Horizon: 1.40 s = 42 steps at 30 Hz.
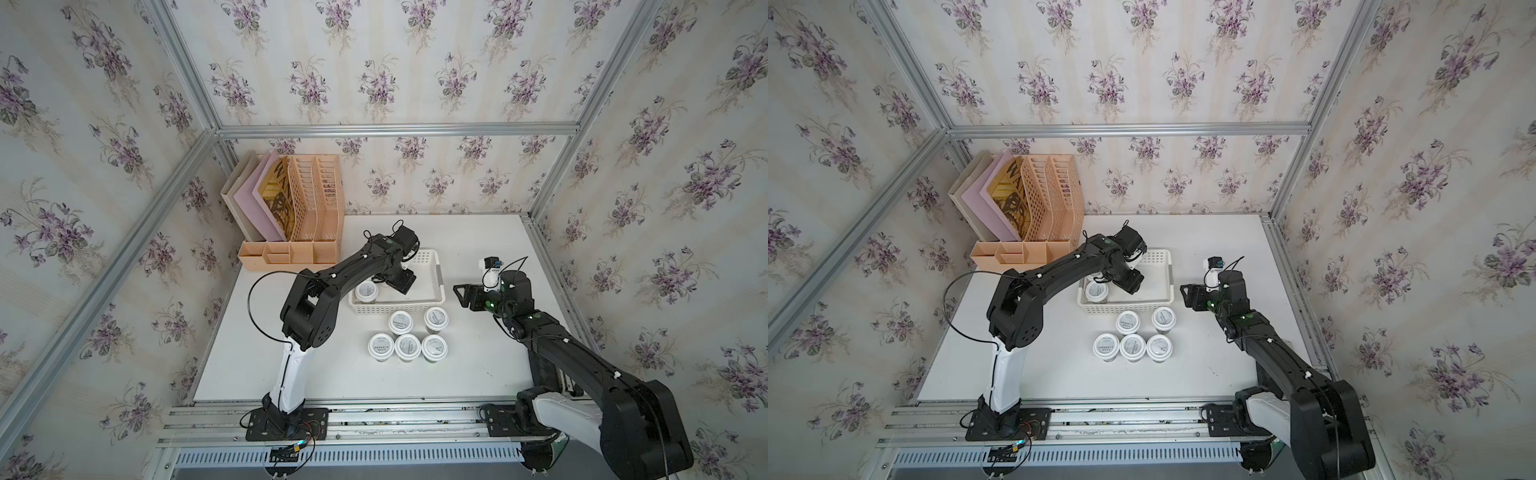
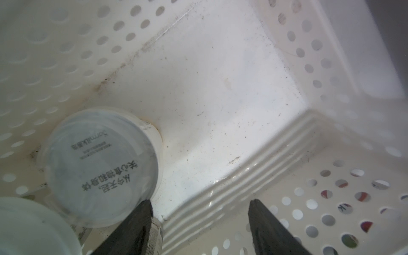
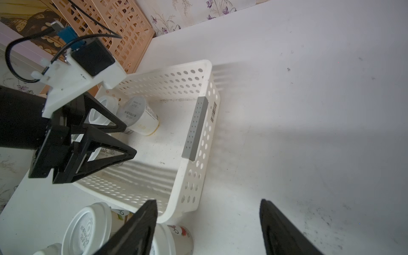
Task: Put the yogurt in the basket
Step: Place the yogurt in the basket, then pick up the yogurt from the center of the board.
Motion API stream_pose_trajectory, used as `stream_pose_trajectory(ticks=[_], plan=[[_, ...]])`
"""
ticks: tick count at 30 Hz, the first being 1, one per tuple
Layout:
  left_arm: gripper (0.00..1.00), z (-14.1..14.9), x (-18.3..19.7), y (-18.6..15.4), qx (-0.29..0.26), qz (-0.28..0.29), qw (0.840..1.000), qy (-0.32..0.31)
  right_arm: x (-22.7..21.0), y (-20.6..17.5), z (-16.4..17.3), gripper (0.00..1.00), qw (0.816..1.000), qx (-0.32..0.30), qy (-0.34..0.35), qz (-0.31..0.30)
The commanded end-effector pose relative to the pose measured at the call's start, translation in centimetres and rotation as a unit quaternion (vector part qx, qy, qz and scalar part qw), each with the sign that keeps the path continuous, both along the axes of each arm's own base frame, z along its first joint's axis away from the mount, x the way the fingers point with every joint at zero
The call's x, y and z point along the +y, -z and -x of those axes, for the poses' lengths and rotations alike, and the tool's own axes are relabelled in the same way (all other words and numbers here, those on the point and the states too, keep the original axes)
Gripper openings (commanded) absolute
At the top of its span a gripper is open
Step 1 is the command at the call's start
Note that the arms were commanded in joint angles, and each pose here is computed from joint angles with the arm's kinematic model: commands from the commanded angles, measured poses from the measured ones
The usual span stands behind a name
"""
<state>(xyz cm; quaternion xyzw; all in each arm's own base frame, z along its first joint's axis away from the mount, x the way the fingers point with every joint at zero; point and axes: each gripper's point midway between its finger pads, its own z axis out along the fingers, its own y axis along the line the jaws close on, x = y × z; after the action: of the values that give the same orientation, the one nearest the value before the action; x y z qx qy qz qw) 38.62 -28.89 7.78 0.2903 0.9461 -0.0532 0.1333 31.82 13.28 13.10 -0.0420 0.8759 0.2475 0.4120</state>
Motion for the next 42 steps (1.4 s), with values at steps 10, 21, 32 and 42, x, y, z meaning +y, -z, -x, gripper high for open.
stream_pose_trajectory(ticks=[10,21,32,42], plan=[[0.74,-1.6,-0.1,0.1,-0.012,0.005,1.000,-0.003,0.0,-0.5,-0.4,0.78,1.000,-0.011,0.002,-0.001],[0.74,-1.2,-0.8,-3.3,-0.028,0.034,0.999,-0.001,0.1,-0.5,-0.4,0.78,1.000,-0.011,0.001,-0.002],[0.84,2.0,1.7,-10.0,-0.076,0.033,0.997,-0.009,0.2,-0.7,-0.4,0.78,1.000,-0.013,0.000,-0.004],[0.95,8.6,6.2,-13.3,-0.108,0.059,0.991,-0.045,0.5,-0.8,-0.4,0.78,1.000,-0.013,-0.004,-0.004]])
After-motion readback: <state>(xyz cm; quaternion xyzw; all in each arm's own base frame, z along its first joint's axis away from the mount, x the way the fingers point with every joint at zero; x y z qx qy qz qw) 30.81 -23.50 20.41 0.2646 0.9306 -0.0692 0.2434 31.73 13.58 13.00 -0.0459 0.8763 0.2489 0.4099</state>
